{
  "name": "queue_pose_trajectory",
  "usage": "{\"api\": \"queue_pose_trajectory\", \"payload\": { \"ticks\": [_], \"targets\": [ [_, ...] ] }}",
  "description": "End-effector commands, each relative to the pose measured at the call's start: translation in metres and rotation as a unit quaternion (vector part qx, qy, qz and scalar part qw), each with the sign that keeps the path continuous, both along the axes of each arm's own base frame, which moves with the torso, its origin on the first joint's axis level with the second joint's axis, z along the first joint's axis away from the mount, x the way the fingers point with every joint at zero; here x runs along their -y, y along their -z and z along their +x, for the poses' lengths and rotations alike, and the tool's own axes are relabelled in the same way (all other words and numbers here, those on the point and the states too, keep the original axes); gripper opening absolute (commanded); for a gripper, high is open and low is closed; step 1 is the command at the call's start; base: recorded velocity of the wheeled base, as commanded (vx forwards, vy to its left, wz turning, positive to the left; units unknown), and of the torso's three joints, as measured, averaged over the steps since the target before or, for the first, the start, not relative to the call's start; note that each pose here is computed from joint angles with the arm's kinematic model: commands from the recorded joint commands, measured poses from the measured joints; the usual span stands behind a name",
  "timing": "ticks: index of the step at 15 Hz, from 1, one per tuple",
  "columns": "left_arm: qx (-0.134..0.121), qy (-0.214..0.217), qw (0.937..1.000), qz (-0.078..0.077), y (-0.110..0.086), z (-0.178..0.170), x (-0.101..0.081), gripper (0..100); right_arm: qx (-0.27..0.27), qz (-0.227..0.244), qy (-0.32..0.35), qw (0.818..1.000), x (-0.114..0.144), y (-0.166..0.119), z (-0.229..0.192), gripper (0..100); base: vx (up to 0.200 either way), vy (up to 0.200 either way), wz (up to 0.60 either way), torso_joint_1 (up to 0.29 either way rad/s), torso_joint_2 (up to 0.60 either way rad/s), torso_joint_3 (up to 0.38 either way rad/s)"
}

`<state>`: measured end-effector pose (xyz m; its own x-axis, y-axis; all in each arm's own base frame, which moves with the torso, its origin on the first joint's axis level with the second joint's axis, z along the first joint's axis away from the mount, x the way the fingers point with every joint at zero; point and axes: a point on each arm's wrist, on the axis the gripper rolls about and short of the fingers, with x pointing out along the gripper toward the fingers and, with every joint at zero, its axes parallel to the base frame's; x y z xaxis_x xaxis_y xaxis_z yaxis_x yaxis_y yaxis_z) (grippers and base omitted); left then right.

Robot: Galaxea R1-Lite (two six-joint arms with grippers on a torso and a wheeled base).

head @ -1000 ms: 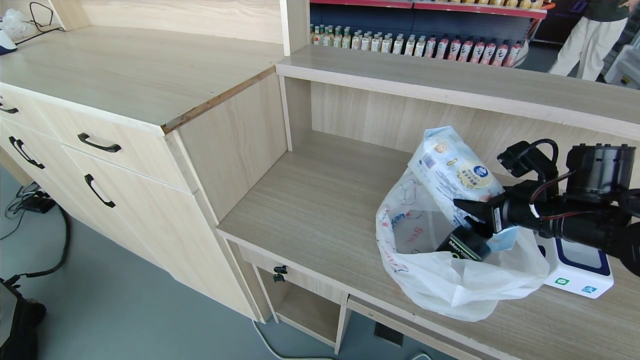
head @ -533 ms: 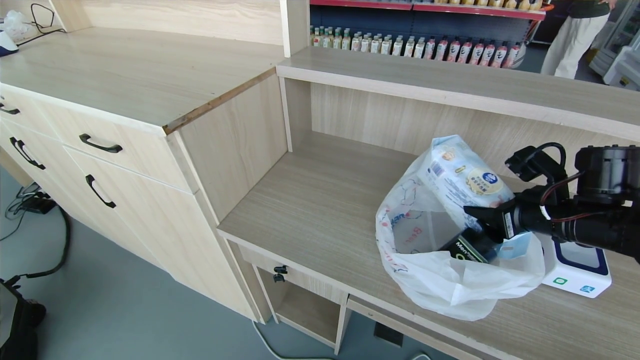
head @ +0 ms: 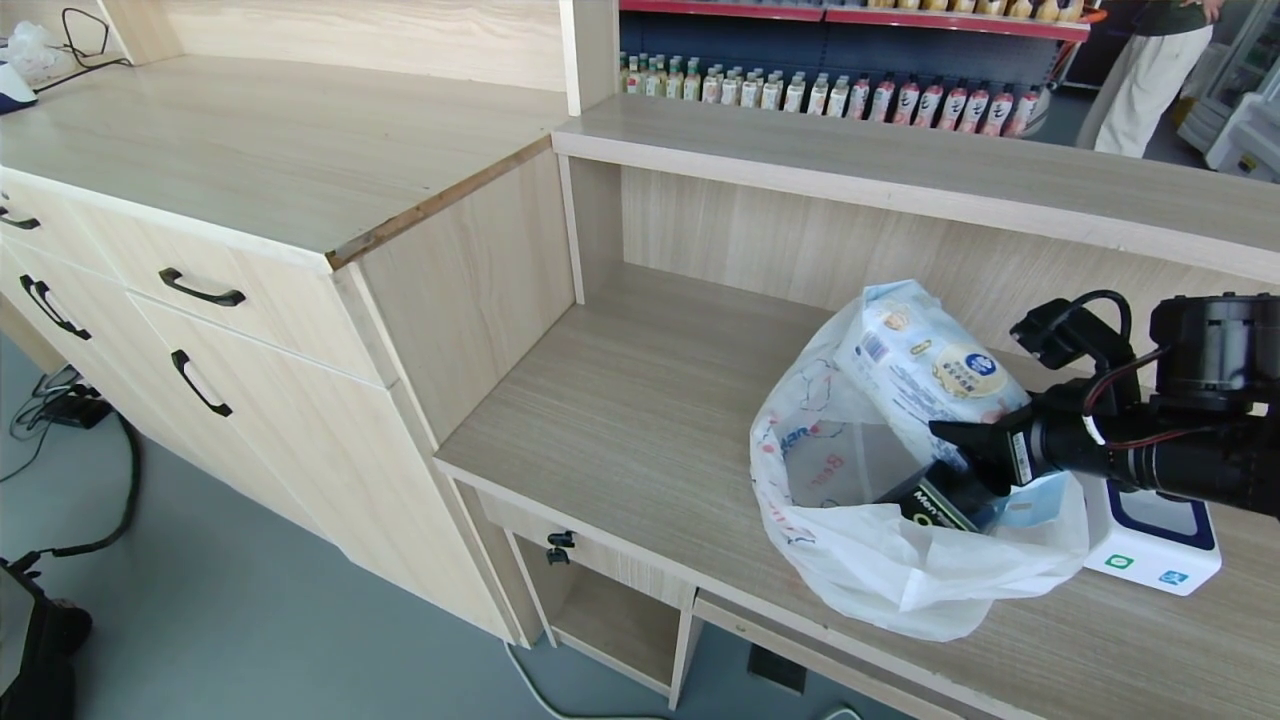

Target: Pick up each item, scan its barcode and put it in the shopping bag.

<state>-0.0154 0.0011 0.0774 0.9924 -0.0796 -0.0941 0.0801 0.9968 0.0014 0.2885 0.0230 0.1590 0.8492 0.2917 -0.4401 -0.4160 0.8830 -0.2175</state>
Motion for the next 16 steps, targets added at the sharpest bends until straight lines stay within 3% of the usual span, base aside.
{"api": "queue_pose_trajectory", "payload": {
  "ticks": [1,16],
  "targets": [
    [0.000,0.000,1.0000,0.000,0.0000,0.0000,0.0000,100,-0.005,-0.001,0.000,1.000,-0.0002,0.0031,0.0016,0,0.000,0.000,0.00,0.000,0.00,0.000],
    [0.000,0.000,1.0000,0.000,0.0000,0.0000,0.0000,100,-0.022,-0.003,-0.001,1.000,-0.0005,0.0105,0.0003,0,0.000,0.000,0.00,0.000,0.00,0.000]
  ]
}}
